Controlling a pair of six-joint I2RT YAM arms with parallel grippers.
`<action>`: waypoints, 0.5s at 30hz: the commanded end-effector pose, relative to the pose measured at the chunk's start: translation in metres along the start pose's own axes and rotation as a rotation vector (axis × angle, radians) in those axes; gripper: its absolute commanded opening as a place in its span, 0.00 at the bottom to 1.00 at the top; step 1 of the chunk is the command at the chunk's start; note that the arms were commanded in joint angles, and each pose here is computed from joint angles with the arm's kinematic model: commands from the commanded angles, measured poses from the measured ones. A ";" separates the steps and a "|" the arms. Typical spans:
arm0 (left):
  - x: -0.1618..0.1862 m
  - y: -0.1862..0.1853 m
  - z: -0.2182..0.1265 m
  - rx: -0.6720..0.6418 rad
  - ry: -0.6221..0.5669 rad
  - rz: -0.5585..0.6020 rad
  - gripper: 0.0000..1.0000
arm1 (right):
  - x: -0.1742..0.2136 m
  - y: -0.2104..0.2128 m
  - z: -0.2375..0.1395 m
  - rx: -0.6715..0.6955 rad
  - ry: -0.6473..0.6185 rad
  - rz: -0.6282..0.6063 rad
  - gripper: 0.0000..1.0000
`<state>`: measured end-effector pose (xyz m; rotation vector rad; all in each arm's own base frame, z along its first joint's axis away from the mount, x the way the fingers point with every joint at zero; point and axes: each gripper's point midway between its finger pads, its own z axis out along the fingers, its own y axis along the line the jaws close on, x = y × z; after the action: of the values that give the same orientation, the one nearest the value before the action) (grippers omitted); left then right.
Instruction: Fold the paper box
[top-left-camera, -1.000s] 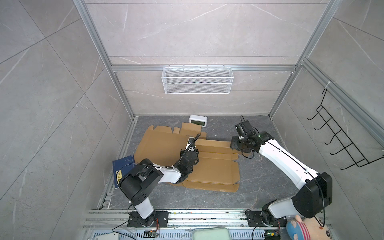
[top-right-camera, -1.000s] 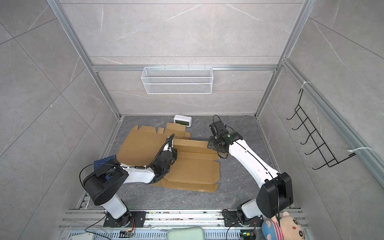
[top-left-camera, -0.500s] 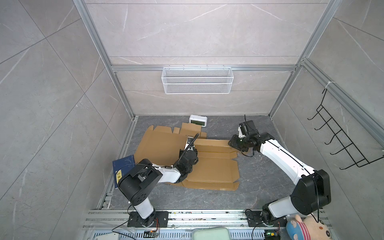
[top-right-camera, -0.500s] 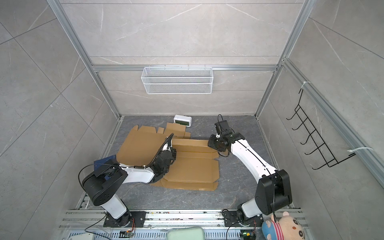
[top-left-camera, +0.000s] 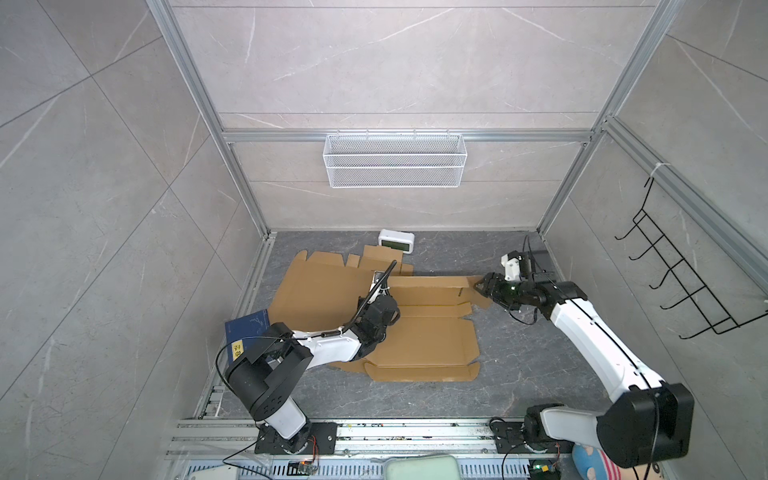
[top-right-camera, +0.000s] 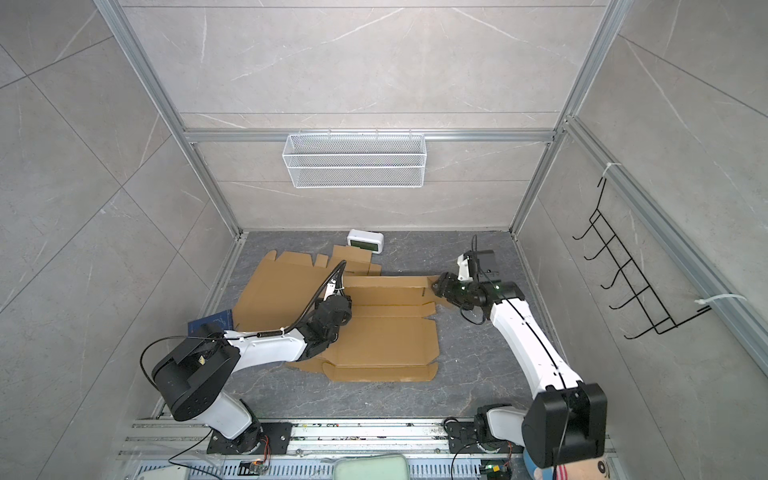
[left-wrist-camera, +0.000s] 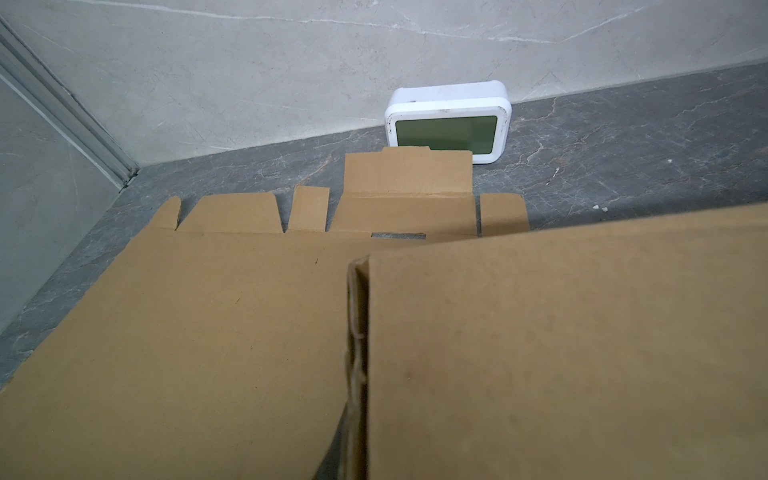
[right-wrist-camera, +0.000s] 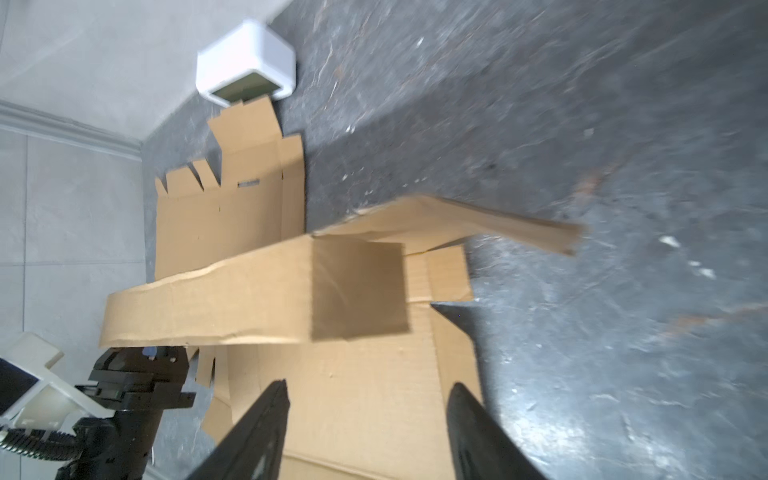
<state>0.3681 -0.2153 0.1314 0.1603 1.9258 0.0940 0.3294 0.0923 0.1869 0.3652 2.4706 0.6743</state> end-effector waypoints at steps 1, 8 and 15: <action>0.012 0.010 0.000 -0.048 0.074 0.086 0.00 | 0.017 -0.023 0.001 0.049 -0.025 0.001 0.59; 0.007 0.001 0.007 -0.018 0.143 0.125 0.00 | 0.038 -0.051 0.037 0.051 -0.074 0.094 0.41; 0.008 -0.002 0.008 0.002 0.147 0.130 0.00 | 0.037 -0.059 0.078 0.063 -0.157 0.080 0.39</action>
<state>0.3770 -0.2195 0.1364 0.2020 2.0081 0.1303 0.3095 0.0850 0.0738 0.5207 2.4824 0.5867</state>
